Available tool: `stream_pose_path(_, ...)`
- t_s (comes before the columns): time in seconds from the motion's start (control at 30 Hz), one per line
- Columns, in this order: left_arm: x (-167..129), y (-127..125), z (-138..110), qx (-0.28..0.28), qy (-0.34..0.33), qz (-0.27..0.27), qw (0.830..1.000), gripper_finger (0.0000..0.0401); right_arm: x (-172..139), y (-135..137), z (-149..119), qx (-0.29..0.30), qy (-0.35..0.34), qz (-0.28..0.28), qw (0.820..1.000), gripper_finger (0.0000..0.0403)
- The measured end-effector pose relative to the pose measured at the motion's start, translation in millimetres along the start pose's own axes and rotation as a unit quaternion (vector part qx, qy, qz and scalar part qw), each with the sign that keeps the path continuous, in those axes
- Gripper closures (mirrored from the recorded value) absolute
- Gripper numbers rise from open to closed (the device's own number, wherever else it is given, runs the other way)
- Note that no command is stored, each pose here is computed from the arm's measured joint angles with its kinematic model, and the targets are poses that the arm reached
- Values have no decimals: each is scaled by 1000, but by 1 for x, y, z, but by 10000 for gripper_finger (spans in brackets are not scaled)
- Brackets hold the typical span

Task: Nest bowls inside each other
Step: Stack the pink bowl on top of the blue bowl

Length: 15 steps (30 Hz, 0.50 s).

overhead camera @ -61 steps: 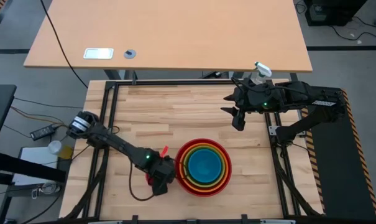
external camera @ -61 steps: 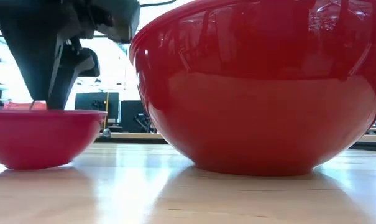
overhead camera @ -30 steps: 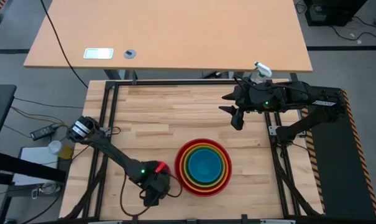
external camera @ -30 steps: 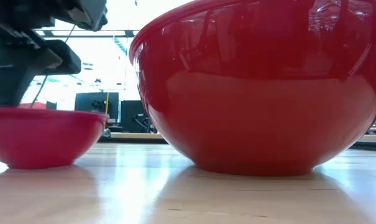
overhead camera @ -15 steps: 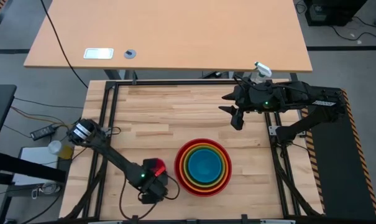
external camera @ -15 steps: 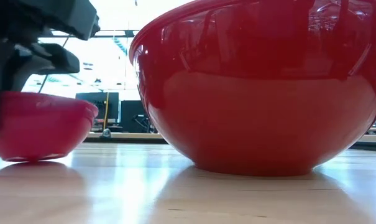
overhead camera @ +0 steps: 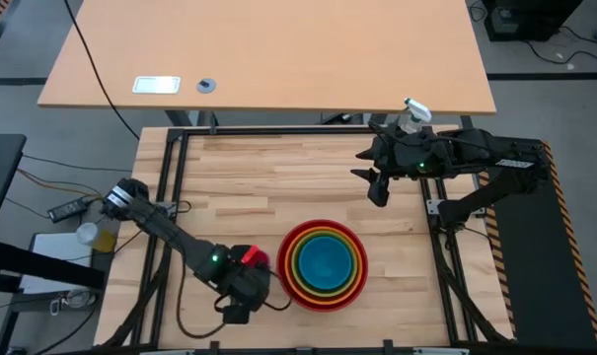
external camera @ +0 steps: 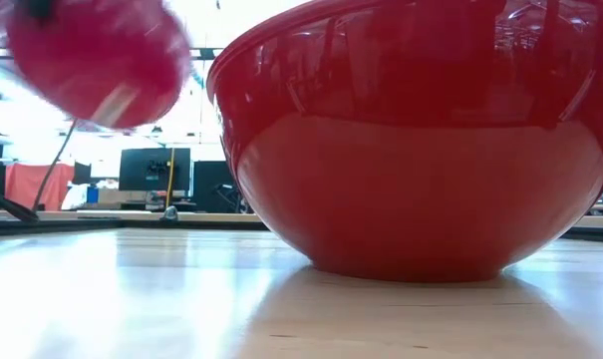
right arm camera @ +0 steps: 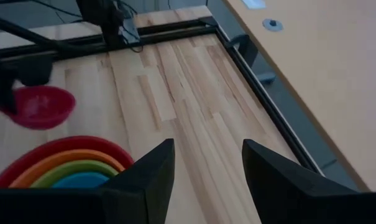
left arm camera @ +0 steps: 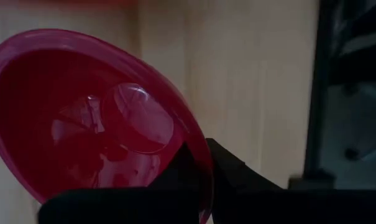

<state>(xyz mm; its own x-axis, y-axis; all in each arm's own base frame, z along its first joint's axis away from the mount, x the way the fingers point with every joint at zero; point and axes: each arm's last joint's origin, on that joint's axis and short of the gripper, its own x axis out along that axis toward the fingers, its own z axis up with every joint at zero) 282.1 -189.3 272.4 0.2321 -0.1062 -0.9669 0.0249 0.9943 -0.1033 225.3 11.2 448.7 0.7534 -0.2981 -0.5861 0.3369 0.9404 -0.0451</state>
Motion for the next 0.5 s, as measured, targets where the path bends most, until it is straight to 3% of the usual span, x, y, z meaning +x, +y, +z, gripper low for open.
stream_pose_path(0.13,-26,9,27,10,-64,5,998,393,-1,-2,-5,10,21,-16,1000,210)
stream_pose_path(0.3,-26,25,68,19,-86,20,996,393,-6,-12,-18,42,81,-44,995,210)
stream_pose_path(0.5,-15,31,120,80,-119,29,989,393,-38,-30,-23,84,38,-57,994,210)
